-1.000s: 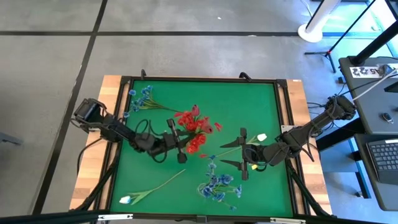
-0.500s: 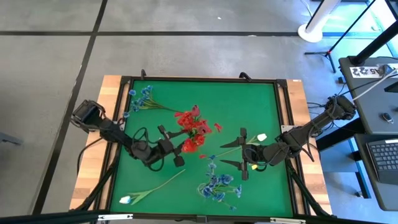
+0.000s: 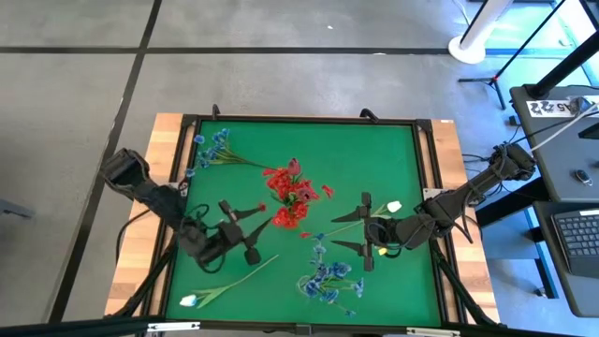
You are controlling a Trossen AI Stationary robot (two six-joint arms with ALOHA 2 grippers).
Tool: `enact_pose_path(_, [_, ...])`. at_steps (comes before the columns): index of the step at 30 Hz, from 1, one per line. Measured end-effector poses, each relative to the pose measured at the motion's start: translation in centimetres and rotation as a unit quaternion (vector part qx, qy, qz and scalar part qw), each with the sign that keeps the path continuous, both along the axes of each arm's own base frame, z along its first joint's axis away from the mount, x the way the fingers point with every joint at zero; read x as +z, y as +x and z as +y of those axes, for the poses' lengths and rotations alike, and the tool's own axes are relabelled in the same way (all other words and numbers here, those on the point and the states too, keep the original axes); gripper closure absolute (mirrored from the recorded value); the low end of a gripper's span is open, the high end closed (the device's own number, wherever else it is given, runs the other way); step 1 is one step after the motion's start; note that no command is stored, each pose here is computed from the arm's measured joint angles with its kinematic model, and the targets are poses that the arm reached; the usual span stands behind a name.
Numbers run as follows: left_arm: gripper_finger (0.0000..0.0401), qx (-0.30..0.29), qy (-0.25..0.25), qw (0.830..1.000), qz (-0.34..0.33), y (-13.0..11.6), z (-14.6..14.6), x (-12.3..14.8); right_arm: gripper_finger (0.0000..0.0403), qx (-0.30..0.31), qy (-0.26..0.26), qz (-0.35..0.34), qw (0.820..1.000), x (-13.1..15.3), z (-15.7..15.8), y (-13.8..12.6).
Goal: Sort flowers into vase by color
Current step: Put the left white tulip into the transparent vase
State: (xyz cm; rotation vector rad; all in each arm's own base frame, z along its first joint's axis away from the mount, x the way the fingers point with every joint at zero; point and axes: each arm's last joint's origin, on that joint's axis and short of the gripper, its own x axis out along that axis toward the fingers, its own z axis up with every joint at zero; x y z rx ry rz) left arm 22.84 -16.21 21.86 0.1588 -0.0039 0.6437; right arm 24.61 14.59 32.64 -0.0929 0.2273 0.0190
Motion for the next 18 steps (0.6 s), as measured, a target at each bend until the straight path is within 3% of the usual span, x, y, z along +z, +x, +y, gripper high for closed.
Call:
enact_pose_path(7, [0.0231, -0.093, -0.076, 0.992, -0.048, -3.9, -3.0, 1.8, 0.0173, 0.0, -0.004, 0.008, 1.0, -0.2, 0.0, 0.0])
enact_pose_path(13, [0.0231, -0.143, -0.114, 0.982, -0.036, -5.3, -4.3, 0.6, 0.0173, -0.002, -0.004, 0.026, 1.0, -0.5, -0.1, -0.2])
enact_pose_path(18, [0.0231, -0.236, -0.189, 0.953, 0.014, -4.6, -4.2, -1.6, 0.0173, -0.003, 0.035, 0.086, 0.996, -0.9, -0.9, -1.6])
